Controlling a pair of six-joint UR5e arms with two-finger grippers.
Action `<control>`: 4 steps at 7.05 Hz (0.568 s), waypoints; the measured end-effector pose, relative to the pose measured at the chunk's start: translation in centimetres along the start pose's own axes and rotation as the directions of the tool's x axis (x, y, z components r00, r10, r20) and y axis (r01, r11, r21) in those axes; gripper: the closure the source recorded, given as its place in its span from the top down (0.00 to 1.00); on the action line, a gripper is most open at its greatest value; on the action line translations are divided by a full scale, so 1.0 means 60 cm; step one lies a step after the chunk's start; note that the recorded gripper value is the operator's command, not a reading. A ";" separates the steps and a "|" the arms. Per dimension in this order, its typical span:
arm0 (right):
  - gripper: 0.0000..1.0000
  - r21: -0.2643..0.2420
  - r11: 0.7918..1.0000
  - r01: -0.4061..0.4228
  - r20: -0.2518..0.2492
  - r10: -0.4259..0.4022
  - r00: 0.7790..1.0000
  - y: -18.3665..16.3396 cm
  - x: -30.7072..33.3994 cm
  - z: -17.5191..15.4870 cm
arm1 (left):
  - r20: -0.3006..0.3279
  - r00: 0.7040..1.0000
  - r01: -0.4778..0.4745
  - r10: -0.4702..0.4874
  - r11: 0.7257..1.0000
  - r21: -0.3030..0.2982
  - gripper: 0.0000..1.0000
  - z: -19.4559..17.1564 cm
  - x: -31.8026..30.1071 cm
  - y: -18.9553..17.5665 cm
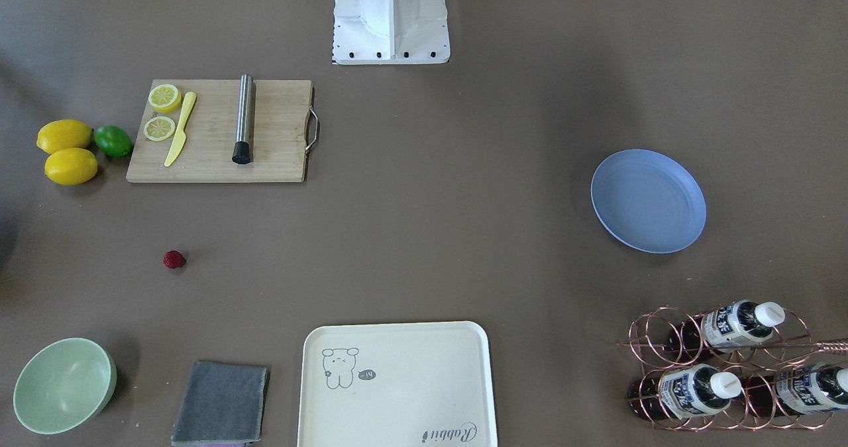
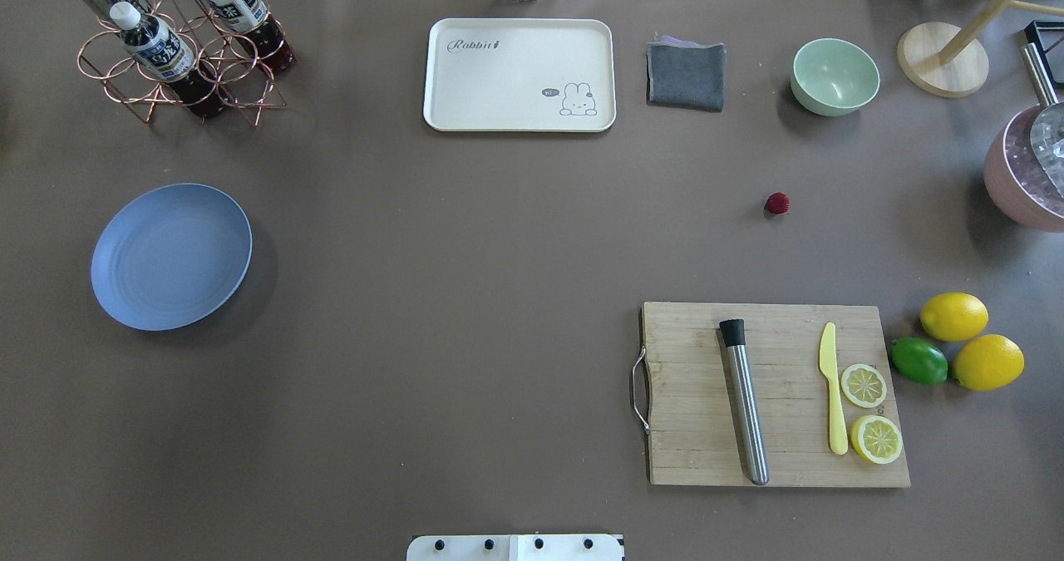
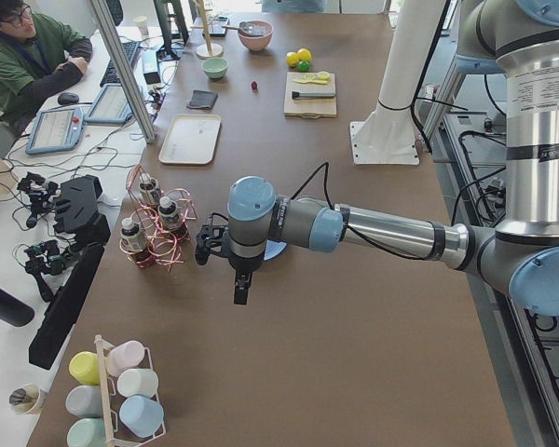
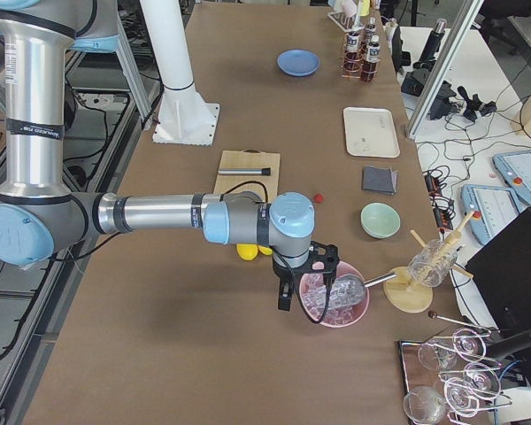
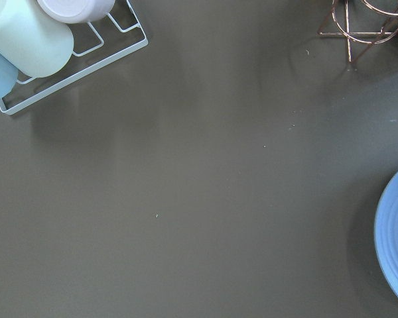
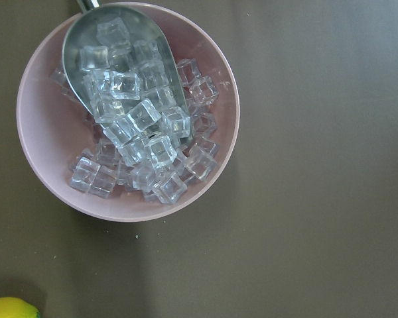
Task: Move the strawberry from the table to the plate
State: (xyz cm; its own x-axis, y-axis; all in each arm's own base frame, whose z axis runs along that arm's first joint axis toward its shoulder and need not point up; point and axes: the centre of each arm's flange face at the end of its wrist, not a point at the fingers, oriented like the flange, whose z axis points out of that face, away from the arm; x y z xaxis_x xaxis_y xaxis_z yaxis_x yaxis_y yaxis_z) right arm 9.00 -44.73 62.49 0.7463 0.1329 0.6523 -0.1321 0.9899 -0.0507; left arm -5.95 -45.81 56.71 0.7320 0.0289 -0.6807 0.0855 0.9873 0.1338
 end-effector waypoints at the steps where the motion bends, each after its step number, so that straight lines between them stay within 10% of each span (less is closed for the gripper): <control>1: 1.00 0.000 1.000 0.000 0.002 0.000 1.000 0.000 -0.001 0.000 | 0.000 1.000 0.001 -0.001 1.000 -0.001 0.98 0.001 -0.001 0.001; 4: 1.00 0.000 1.000 0.001 0.009 -0.001 1.000 0.001 -0.002 -0.001 | 0.001 1.000 0.008 -0.008 1.000 -0.006 0.98 0.005 -0.007 0.003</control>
State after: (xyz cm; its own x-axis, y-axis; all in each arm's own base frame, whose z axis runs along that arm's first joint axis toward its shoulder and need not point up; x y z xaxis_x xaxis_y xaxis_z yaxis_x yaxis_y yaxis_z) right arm 8.93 -44.70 62.38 0.7407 0.1310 0.6589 -0.1308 0.9902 -0.0499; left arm -6.03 -45.67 57.21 0.7322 0.0209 -0.6808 0.0870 0.9885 0.1240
